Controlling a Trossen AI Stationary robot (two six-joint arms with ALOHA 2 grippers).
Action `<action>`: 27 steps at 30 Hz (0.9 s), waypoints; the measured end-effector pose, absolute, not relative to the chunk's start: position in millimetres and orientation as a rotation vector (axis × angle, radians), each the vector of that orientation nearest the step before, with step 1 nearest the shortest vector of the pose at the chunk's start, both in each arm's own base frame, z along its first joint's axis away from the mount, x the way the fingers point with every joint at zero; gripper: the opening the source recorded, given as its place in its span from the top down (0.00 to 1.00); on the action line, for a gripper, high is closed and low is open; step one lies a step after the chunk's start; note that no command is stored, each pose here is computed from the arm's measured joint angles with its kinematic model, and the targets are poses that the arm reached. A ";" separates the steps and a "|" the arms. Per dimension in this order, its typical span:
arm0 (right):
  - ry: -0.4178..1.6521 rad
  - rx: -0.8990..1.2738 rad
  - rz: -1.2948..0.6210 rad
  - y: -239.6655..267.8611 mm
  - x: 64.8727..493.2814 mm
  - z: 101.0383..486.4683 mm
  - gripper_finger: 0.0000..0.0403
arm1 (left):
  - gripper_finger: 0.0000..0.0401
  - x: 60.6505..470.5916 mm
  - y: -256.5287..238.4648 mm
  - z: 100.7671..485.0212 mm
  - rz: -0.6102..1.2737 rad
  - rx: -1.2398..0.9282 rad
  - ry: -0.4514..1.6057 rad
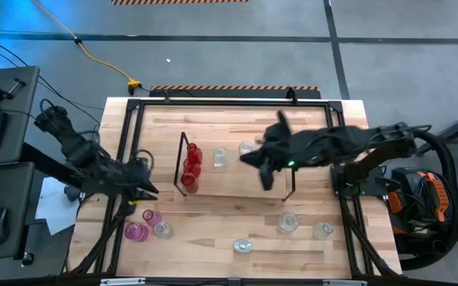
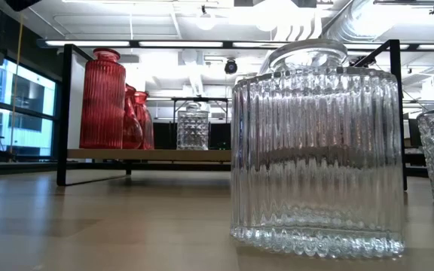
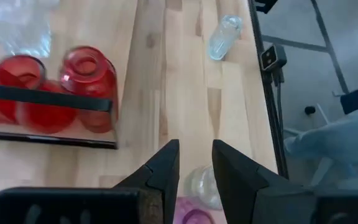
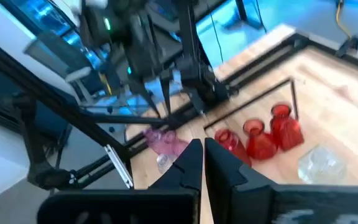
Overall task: Sort vases onto shelf
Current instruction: Put the transparent vase aligned with the other transparent vase on the shelf
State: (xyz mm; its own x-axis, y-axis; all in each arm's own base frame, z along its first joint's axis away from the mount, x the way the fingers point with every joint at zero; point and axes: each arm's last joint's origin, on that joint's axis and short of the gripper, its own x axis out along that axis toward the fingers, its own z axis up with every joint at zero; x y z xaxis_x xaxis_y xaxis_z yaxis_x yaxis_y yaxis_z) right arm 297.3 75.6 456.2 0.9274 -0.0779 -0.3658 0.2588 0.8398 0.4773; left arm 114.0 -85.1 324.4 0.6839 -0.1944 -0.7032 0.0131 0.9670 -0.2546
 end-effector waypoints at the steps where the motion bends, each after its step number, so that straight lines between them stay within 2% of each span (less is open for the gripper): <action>1: 0.333 0.538 -0.174 74.1 289.5 461.5 1.00 | 0.78 118.0 -88.4 322.1 -0.104 -0.248 0.825; 5: 0.333 0.477 -0.151 70.0 264.0 473.7 1.00 | 0.75 132.5 -101.1 309.5 -0.045 -0.271 0.907; 9: 0.380 0.415 -0.141 68.8 245.6 476.0 1.00 | 0.68 144.2 -113.2 296.3 -0.023 -0.307 1.011; 17: 0.494 0.329 -0.161 75.1 232.5 466.9 1.00 | 0.54 163.5 -134.0 274.9 -0.037 -0.360 1.153; 27: 0.520 0.302 -0.096 87.8 227.1 465.8 1.00 | 0.53 178.6 -151.7 249.7 -0.078 -0.353 1.317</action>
State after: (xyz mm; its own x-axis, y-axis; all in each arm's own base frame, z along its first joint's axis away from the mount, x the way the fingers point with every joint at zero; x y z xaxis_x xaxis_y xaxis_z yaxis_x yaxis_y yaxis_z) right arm 227.1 87.8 465.8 0.8647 -0.0139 -0.5021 0.1661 0.9513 0.2597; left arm 178.6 -151.7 249.7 0.2568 -0.2547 -0.9323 -0.1422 0.9442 -0.2971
